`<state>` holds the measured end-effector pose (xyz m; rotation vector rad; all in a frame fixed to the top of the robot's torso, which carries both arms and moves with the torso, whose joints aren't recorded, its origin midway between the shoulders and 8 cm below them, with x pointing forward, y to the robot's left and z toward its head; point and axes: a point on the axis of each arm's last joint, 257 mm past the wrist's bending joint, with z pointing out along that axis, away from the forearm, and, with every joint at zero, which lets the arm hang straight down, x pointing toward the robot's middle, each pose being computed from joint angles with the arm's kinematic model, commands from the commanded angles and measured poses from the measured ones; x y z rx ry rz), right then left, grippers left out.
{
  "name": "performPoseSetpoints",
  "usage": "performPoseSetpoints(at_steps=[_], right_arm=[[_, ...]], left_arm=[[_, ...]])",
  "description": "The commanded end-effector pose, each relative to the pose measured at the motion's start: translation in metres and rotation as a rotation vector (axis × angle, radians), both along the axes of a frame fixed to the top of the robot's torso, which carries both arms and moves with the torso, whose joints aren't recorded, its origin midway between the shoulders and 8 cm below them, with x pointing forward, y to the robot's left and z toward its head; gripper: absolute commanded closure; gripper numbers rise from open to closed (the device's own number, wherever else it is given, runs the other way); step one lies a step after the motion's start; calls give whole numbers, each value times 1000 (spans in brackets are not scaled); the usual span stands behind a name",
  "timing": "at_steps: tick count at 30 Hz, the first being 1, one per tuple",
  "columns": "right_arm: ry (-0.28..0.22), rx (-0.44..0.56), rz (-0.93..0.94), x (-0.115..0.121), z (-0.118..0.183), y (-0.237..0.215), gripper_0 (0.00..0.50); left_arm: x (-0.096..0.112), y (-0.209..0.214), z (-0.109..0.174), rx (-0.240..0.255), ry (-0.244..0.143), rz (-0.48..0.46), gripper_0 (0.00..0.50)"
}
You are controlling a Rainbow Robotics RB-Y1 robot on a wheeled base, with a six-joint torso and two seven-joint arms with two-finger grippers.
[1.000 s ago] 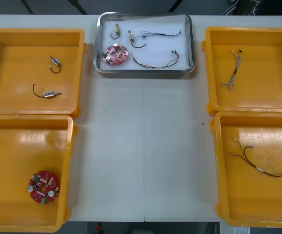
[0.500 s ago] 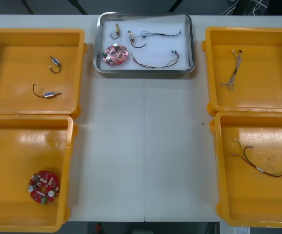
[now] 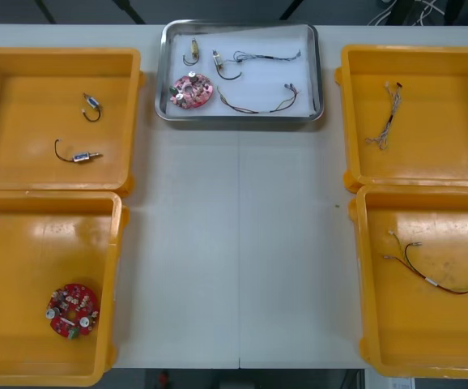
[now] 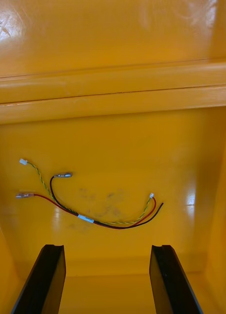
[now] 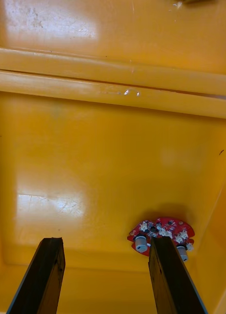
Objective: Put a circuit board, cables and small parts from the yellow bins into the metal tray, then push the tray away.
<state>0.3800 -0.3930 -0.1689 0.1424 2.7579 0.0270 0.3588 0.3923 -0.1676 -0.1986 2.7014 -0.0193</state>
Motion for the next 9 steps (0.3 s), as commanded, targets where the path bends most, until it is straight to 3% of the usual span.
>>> performPoseSetpoints(at_steps=[1,9], right_arm=[[-1,-6,27,-3,1,-1,0],[-1,-6,27,-3,1,-1,0]], left_arm=[[5,10,19,24,-31,32,0],[5,10,19,24,-31,32,0]])
